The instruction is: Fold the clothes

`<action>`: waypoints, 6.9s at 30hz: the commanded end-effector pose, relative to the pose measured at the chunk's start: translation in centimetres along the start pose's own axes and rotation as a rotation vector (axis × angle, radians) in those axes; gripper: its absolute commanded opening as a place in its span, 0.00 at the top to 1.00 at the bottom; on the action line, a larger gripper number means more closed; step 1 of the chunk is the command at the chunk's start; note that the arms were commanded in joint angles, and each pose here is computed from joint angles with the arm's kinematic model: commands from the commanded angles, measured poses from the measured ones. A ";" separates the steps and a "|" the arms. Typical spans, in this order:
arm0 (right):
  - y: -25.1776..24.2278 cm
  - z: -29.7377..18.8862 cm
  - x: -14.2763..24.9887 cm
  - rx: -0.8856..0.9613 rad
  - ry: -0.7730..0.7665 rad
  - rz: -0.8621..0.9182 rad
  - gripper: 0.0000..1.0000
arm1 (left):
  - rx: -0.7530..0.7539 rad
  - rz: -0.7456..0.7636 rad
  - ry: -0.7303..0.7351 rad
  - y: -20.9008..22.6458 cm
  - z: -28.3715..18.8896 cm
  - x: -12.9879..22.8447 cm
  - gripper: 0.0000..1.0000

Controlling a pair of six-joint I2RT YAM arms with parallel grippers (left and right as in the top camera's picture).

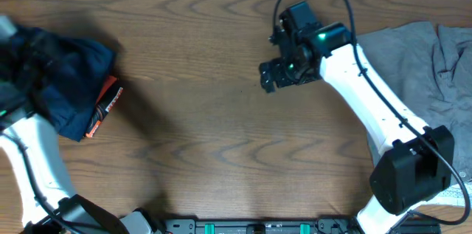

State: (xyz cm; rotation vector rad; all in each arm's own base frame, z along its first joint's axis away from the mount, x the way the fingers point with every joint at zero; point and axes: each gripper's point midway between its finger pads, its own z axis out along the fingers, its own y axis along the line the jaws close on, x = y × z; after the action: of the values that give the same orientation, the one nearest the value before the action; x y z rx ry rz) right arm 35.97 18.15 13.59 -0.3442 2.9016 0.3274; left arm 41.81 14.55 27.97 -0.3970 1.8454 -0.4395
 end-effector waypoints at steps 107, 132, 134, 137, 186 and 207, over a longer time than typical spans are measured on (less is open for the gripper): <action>6.4 -7.2 2.4 -0.411 -0.127 -0.436 0.99 | 0.483 0.086 0.493 -20.7 -1.7 13.9 0.23; -5.0 -7.7 2.5 0.127 -0.087 -0.073 0.14 | 0.512 0.130 0.729 -23.0 -4.8 20.4 0.19; -8.6 -8.8 2.5 0.228 -0.117 0.095 0.14 | 0.486 0.177 0.760 -23.5 -4.9 22.1 0.17; -11.8 -10.1 3.0 0.230 -0.141 0.274 0.12 | 0.446 0.266 0.803 -24.5 -4.8 24.8 0.16; -15.8 -11.1 5.6 0.141 -0.090 0.443 0.08 | 0.214 0.998 0.957 -26.4 -2.7 48.3 0.94; -8.8 -9.1 3.9 -0.217 -0.073 0.079 0.05 | -0.053 0.416 0.730 -19.6 -6.3 23.7 0.93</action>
State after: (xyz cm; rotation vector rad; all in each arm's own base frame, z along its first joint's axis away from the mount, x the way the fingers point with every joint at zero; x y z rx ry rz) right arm 32.88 3.00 19.39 0.0040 2.8791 0.4181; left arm 29.90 -14.18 19.35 0.2513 2.5380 -0.1671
